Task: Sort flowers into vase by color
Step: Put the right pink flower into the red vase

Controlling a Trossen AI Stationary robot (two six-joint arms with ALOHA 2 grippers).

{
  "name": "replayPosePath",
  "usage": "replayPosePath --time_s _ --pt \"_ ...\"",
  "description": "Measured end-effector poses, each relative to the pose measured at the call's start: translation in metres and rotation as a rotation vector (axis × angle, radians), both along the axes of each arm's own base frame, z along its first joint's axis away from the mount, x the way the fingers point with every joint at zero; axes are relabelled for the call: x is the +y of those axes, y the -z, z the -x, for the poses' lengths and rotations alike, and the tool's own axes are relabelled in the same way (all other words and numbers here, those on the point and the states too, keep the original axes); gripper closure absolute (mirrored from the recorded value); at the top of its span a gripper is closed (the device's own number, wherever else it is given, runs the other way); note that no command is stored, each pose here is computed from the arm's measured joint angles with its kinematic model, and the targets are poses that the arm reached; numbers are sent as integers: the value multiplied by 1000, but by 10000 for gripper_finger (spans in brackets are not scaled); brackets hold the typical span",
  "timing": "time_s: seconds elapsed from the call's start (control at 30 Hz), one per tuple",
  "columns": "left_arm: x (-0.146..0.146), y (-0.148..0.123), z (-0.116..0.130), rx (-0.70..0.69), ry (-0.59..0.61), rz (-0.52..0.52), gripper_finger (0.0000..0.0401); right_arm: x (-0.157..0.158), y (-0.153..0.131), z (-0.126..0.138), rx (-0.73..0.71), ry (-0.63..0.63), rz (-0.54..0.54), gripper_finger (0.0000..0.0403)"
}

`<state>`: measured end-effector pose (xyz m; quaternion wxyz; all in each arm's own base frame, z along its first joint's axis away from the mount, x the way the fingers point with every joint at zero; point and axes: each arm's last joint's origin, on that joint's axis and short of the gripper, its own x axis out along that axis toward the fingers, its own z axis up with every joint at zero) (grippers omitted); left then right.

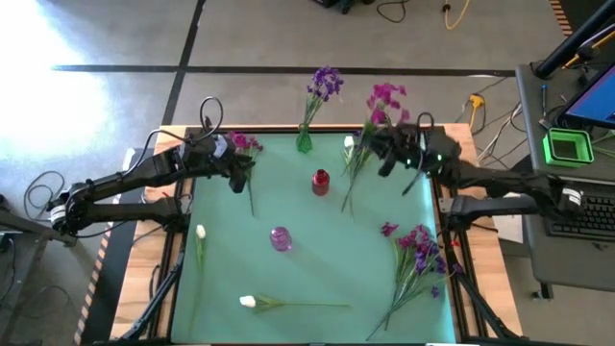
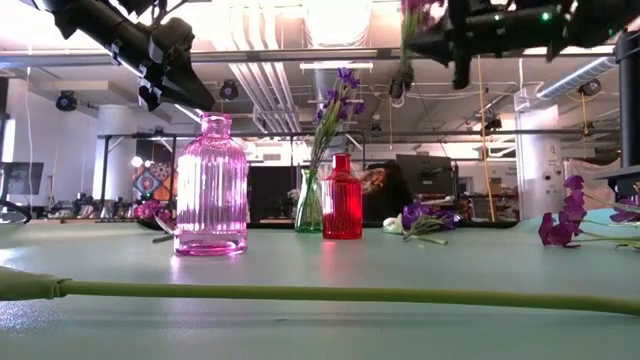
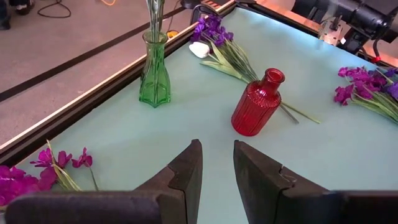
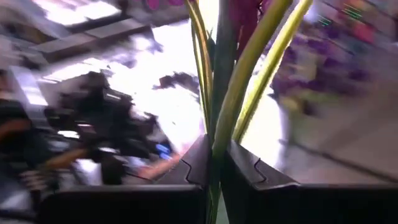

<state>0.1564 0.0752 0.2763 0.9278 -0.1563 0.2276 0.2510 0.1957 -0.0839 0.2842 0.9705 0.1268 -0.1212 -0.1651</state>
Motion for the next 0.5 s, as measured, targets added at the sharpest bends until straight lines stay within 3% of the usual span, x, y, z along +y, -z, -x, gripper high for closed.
replayPosePath --time_s 0.13,0.5 --pt "0 0 0 0 0 0 322 12 11 -6 -100 -65 95 385" --pt "0 0 0 -2 -3 3 322 10 16 -41 -9 -13 207 385"
